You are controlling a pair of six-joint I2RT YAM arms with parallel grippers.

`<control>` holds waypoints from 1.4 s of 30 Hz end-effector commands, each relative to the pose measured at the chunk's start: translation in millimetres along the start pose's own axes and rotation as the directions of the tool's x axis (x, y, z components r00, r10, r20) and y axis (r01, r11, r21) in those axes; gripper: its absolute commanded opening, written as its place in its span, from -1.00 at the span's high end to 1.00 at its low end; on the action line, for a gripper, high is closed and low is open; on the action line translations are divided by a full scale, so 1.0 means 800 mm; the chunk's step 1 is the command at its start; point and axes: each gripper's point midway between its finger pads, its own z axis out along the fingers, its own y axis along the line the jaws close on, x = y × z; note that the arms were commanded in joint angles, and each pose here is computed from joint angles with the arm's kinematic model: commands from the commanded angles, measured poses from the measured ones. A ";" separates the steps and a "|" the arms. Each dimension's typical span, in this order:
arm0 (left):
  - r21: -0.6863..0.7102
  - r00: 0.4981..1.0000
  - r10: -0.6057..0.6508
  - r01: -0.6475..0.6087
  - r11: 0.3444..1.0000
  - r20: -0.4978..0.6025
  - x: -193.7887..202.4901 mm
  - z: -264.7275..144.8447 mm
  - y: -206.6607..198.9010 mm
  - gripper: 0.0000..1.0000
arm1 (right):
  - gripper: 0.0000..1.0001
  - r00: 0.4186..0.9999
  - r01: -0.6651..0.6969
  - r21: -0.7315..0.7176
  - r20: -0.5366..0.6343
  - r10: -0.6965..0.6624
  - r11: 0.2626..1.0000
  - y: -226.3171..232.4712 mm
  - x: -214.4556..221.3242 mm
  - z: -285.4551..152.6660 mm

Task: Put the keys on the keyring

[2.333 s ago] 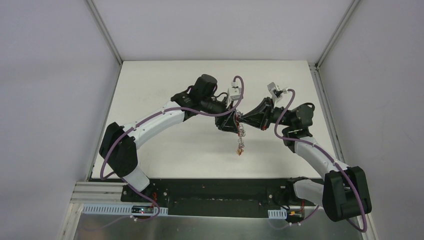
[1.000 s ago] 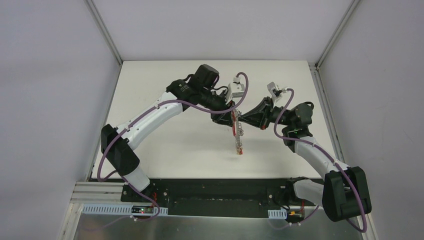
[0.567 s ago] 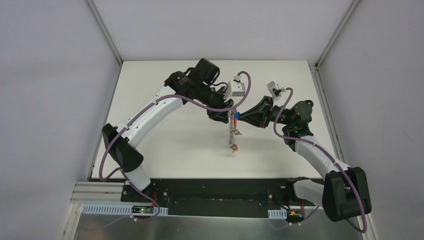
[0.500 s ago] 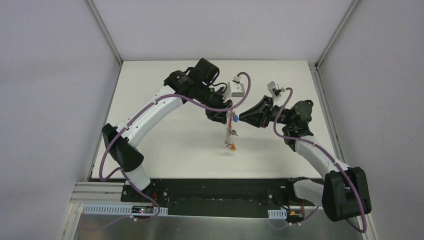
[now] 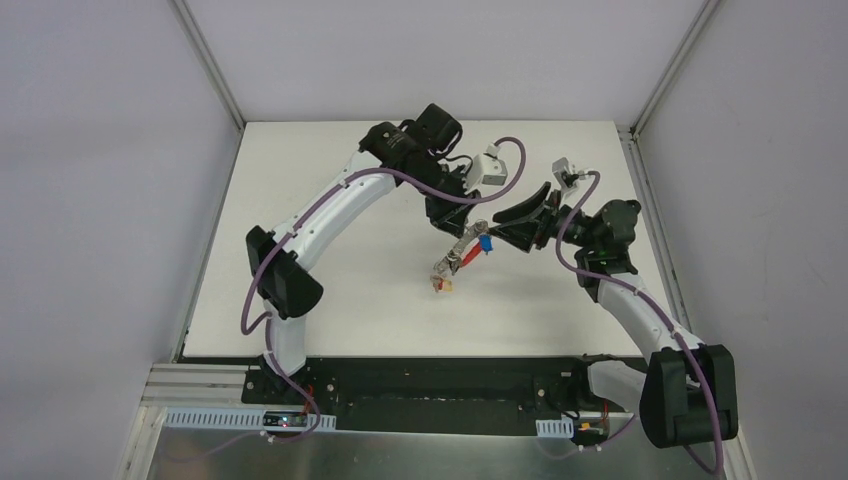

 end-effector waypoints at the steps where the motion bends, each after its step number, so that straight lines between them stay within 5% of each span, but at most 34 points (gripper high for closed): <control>1: 0.011 0.998 -0.026 0.025 1.000 0.061 -0.025 0.004 0.009 1.00 | -0.04 0.996 0.079 0.043 0.044 -0.081 0.996 -0.004 -0.033 -0.006; 7: 0.008 0.988 -0.147 0.148 0.989 -0.047 0.030 0.046 0.035 1.00 | -0.06 0.996 0.070 0.079 0.045 -0.073 0.994 -0.017 -0.032 -0.013; 18: 0.026 0.882 -0.332 0.361 0.932 -0.334 0.181 0.089 0.022 1.00 | -0.07 0.997 0.055 0.116 0.046 -0.061 0.992 -0.031 -0.035 -0.031; 32: -0.015 0.716 -0.332 0.410 0.912 -0.614 0.301 0.067 -0.023 0.99 | -0.08 0.994 0.063 0.188 0.076 -0.079 0.980 -0.049 -0.048 -0.054; 42: -0.062 0.617 -0.318 0.400 0.915 -0.720 0.339 0.051 -0.032 0.64 | -0.10 0.994 0.063 0.208 0.075 -0.080 0.976 -0.055 -0.047 -0.059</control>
